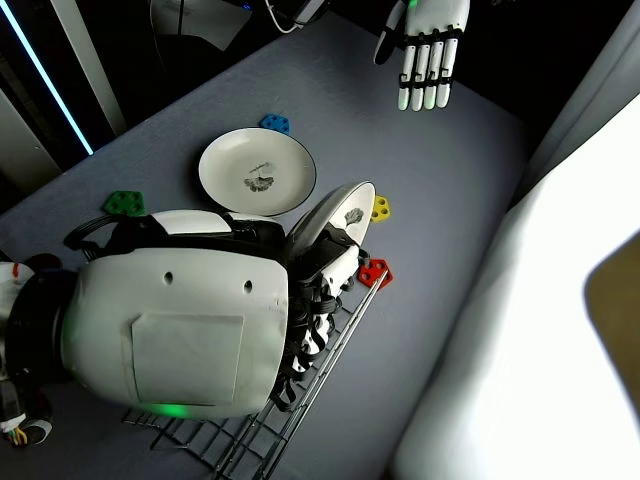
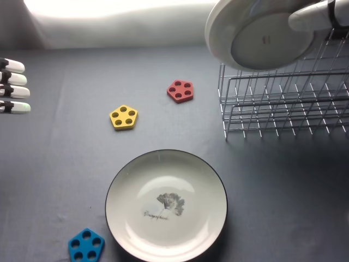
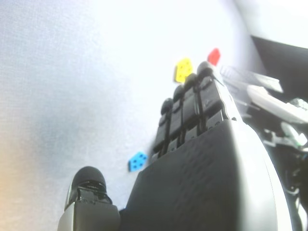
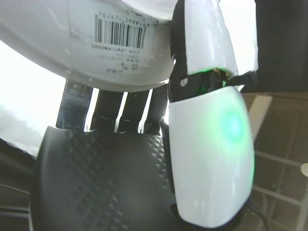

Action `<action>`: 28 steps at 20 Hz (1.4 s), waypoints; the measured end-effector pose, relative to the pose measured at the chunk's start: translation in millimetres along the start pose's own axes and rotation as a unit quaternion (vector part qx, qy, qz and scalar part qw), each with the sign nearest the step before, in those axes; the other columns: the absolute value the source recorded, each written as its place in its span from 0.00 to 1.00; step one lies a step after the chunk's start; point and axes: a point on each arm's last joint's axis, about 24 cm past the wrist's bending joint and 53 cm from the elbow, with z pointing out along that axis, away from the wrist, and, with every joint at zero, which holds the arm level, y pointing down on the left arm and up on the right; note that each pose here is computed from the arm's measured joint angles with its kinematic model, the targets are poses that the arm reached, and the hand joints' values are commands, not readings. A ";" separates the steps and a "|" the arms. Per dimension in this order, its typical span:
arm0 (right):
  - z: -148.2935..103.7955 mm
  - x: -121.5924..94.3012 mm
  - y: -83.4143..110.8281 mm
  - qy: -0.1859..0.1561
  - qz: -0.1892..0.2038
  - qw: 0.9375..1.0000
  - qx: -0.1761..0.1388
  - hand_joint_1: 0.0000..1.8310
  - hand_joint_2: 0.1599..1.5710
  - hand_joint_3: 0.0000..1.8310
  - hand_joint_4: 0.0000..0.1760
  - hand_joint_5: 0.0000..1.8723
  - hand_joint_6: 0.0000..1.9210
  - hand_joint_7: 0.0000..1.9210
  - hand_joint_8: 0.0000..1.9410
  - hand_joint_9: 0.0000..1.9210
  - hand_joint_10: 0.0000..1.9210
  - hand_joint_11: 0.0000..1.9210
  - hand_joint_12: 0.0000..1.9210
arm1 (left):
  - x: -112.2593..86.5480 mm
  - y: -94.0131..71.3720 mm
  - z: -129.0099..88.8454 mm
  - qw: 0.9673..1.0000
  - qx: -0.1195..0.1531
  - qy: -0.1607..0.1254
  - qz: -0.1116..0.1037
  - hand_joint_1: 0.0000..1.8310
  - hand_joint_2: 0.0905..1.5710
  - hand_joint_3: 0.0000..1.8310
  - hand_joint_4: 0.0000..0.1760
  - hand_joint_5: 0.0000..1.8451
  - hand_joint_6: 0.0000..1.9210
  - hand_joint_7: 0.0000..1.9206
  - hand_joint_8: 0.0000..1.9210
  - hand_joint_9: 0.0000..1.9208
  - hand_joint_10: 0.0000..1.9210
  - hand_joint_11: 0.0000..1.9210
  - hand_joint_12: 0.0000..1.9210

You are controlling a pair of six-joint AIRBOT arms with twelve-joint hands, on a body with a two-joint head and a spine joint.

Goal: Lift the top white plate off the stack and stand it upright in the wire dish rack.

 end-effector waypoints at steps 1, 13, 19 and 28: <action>0.6 -3.8 -0.9 -0.004 0.008 1.000 0.002 0.82 0.62 0.00 0.00 0.53 0.48 0.59 0.23 0.63 0.30 0.50 0.70 | 0.1 0.0 0.0 1.000 0.000 0.000 0.000 0.00 0.63 0.00 0.00 0.04 0.00 0.05 0.00 0.05 0.00 0.06 0.01; 0.1 -10.5 -8.1 -0.004 0.011 1.000 0.007 0.82 0.62 0.00 0.00 0.53 0.48 0.60 0.21 0.65 0.27 0.52 0.69 | -0.1 -0.7 0.5 1.000 0.001 -0.001 0.000 0.00 0.63 0.00 0.00 0.03 0.00 0.04 0.00 0.04 0.00 0.05 0.00; -1.7 -11.2 -14.3 0.003 0.012 1.000 0.011 0.82 0.62 0.00 0.00 0.54 0.44 0.63 0.17 0.64 0.28 0.51 0.70 | -0.2 -0.9 0.5 1.000 0.002 -0.001 0.000 0.00 0.64 0.00 0.00 0.03 0.00 0.04 0.00 0.04 0.00 0.05 0.00; -7.6 -22.6 -28.6 -0.001 0.001 1.000 0.024 0.82 0.61 0.00 0.00 0.57 0.40 0.66 0.11 0.67 0.24 0.52 0.69 | -0.5 -1.3 0.5 1.000 0.003 -0.002 0.000 0.01 0.63 0.00 0.00 0.04 0.00 0.05 0.00 0.05 0.00 0.06 0.01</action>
